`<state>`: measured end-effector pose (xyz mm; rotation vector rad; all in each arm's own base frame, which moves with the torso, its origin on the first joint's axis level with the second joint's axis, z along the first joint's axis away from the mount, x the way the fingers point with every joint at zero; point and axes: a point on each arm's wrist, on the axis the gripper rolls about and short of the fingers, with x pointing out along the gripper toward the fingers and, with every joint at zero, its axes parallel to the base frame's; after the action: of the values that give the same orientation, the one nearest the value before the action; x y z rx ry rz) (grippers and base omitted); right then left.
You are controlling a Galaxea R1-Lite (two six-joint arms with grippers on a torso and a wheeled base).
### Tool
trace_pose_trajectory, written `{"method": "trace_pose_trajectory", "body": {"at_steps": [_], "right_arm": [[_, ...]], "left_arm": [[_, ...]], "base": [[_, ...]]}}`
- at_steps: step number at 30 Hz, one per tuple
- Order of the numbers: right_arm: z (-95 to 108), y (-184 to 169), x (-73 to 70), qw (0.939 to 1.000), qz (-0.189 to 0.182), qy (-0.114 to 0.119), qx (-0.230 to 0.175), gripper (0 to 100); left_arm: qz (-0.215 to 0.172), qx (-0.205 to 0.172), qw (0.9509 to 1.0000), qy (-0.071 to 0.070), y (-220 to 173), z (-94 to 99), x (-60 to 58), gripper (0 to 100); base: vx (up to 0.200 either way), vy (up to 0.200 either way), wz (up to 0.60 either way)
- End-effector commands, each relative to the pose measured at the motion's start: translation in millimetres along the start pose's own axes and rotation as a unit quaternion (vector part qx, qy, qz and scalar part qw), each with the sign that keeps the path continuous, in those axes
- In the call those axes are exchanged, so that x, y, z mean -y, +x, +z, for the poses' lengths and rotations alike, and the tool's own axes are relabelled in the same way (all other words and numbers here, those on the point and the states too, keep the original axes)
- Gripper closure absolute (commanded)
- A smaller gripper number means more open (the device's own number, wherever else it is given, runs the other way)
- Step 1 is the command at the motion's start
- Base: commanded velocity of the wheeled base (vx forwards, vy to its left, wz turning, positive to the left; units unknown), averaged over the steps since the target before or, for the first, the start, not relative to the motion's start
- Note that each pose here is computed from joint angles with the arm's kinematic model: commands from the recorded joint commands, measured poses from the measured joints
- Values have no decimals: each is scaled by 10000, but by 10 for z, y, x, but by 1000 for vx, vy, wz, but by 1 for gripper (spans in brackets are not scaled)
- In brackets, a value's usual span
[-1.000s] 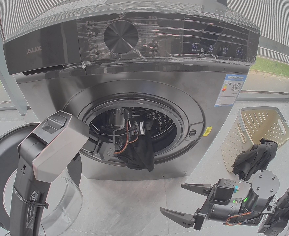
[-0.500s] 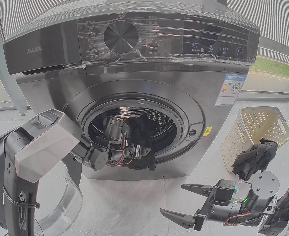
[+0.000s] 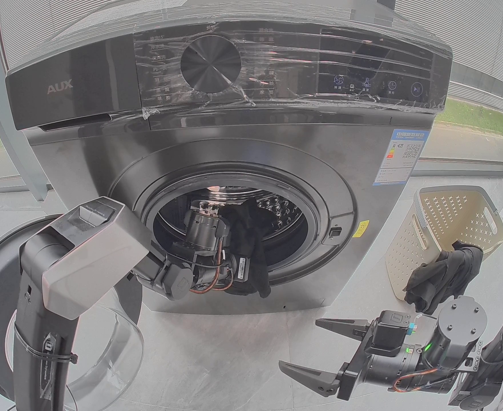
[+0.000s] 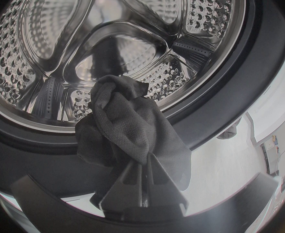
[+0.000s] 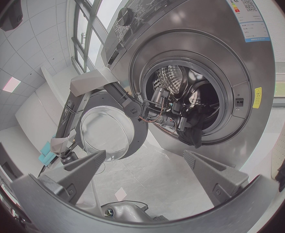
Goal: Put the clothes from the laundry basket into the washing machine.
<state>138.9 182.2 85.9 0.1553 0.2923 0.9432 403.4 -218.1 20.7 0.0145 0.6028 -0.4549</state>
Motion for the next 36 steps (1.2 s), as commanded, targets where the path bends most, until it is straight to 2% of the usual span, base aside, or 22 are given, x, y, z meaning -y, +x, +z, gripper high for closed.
{"method": "trace_pose_trajectory", "body": {"at_steps": [1, 3, 4, 5, 6, 7, 11, 14, 15, 18, 26, 27, 28, 36], "right_arm": [[-1, 4, 6, 10000, -10, 7, -2, 0], [-1, 4, 6, 10000, -10, 0, -2, 0], [2, 2, 5, 10000, -8, -1, 5, 0], [2, 2, 5, 10000, -8, -1, 5, 0], [5, 4, 4, 10000, -7, -1, 12, 0], [5, 4, 4, 10000, -7, -1, 12, 0], [8, 4, 11, 10000, -19, 1, 24, 0], [4, 1, 12, 10000, -23, 2, 9, 0], [5, 1, 15, 10000, -30, 3, 11, 0], [5, 1, 15, 10000, -30, -4, 11, 0], [5, 1, 18, 10000, -38, -3, 13, 0], [1, 3, 16, 10000, -32, -4, 3, 0], [1, 3, 16, 10000, -32, -4, 3, 0], [7, -1, 11, 10000, -21, -6, 16, 0]], "left_arm": [[-20, 82, 10000, -23, 28, 37, 14, 100], [-16, 214, 9997, -68, 35, 103, 22, 100], [11, 467, 9987, -221, 48, 213, 34, 100], [11, 467, 9987, -221, 48, 213, 34, 100], [96, 842, 9953, -462, 88, 343, 43, 100], [157, 1049, 9928, -560, 115, 403, 39, 100], [300, 1510, 9860, -636, 207, 515, -3, 100], [299, 1548, 9854, -640, 213, 523, -10, 100], [289, 1523, 9859, -635, 215, 506, -4, 0], [285, 1500, 9862, -644, 213, 487, 9, 0], [203, 1075, 9924, -563, 102, 324, 91, 0], [157, 795, 9954, -512, 74, 203, 121, 0], [125, 695, 9963, -491, 71, 160, 131, 0], [114, 527, 9977, -403, 191, 25, 107, 0]], "base": [[0, 0, 0], [0, 0, 0], [0, 0, 0], [0, 0, 0], [0, 0, 0], [0, 0, 0], [0, 0, 0], [0, 0, 0], [0, 0, 0], [0, 0, 0], [0, 0, 0], [0, 0, 0], [0, 0, 0], [0, 0, 0]]}}
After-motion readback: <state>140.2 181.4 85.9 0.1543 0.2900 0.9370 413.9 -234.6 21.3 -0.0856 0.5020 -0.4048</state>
